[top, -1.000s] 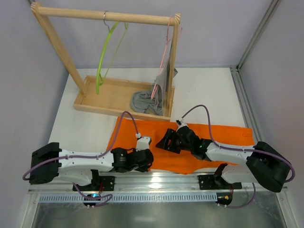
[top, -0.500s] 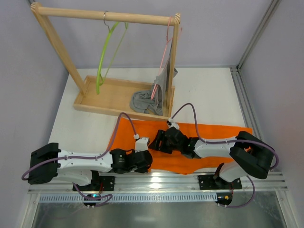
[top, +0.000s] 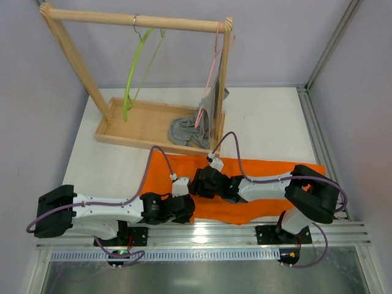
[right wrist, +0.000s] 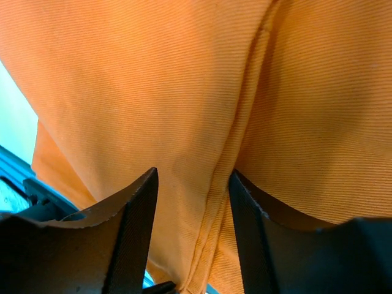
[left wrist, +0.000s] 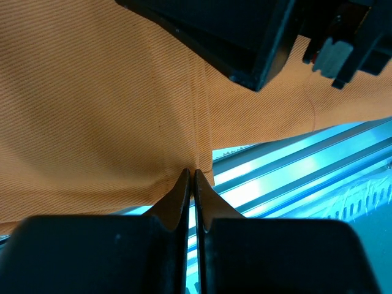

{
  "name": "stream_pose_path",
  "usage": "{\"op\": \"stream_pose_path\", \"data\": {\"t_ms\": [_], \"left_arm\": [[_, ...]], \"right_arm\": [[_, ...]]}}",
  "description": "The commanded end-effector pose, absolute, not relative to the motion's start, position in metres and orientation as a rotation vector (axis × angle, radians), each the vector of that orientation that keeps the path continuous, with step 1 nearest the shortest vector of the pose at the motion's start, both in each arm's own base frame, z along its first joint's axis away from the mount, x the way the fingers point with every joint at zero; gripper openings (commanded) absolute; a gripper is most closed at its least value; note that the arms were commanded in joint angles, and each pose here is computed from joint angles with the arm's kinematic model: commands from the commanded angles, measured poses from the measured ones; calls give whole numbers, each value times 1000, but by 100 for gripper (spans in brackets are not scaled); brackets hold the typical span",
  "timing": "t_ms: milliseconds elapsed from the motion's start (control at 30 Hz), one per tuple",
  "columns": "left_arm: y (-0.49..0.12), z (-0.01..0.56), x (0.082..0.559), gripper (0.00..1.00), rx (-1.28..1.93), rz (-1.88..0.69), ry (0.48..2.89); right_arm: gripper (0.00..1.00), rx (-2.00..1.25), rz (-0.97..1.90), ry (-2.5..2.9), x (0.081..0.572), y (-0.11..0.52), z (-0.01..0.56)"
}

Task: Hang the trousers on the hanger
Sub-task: Fold the trousers

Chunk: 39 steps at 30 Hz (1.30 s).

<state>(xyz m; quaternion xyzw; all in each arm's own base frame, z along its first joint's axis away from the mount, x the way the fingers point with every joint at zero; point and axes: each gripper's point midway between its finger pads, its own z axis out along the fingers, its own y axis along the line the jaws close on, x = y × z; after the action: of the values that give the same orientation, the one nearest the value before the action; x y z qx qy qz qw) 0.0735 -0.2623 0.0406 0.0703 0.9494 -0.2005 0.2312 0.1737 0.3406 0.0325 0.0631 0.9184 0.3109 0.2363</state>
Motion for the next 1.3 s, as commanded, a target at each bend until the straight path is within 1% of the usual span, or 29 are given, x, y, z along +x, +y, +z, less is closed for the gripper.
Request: {"op": "stream_pose_path", "data": {"t_ms": [0,33,67,100,167,200,267,300,333,367,400,433,500,533,600,633,733,800,967,1167,1267], "left_arm": [[-270,52,79,1,144,-599,2561],[-271,54,81,1,139,-600,2553],[-272,57,82,1,142,-597,2546],[-280,67,84,3,143,-619,2531],[-280,74,89,15,152,-588,2516],[-281,84,92,27,152,-573,2506],[-279,98,100,31,130,-548,2467],[-279,105,102,33,148,-545,2449],[-280,122,107,35,148,-554,2414],[-280,130,109,39,156,-557,2398],[-280,139,112,47,161,-556,2380],[-275,151,118,50,168,-528,2367],[-269,167,126,55,154,-516,2338],[-266,177,133,57,143,-518,2322],[-264,186,137,58,138,-552,2318],[-262,186,140,58,133,-551,2317],[-250,181,151,59,105,-534,2337],[-242,172,159,61,81,-513,2349],[-233,141,168,64,22,-547,2423],[-220,117,180,67,-55,-537,2478],[-217,106,186,68,-72,-529,2504]], "right_arm": [[52,221,766,2501,183,339,28],[47,218,762,2500,183,339,27],[30,210,747,2506,183,340,24],[23,206,742,2513,183,340,23],[8,165,705,2527,183,339,23],[4,139,711,2515,184,340,30],[4,18,634,2546,179,328,32],[4,-14,645,2533,178,325,46],[4,-47,560,2564,173,310,46],[4,-66,530,2562,172,301,53],[4,-83,534,2525,173,292,72],[4,-87,450,2537,170,271,75],[4,-95,428,2534,169,253,89],[4,-52,413,2541,172,232,100],[4,-52,426,2571,168,214,107],[4,9,410,2564,171,194,115],[4,45,357,2585,170,160,121],[4,137,346,2571,178,139,129],[4,262,114,2595,181,88,131],[4,405,-7,2614,188,53,119],[4,431,50,2621,196,58,118]]}}
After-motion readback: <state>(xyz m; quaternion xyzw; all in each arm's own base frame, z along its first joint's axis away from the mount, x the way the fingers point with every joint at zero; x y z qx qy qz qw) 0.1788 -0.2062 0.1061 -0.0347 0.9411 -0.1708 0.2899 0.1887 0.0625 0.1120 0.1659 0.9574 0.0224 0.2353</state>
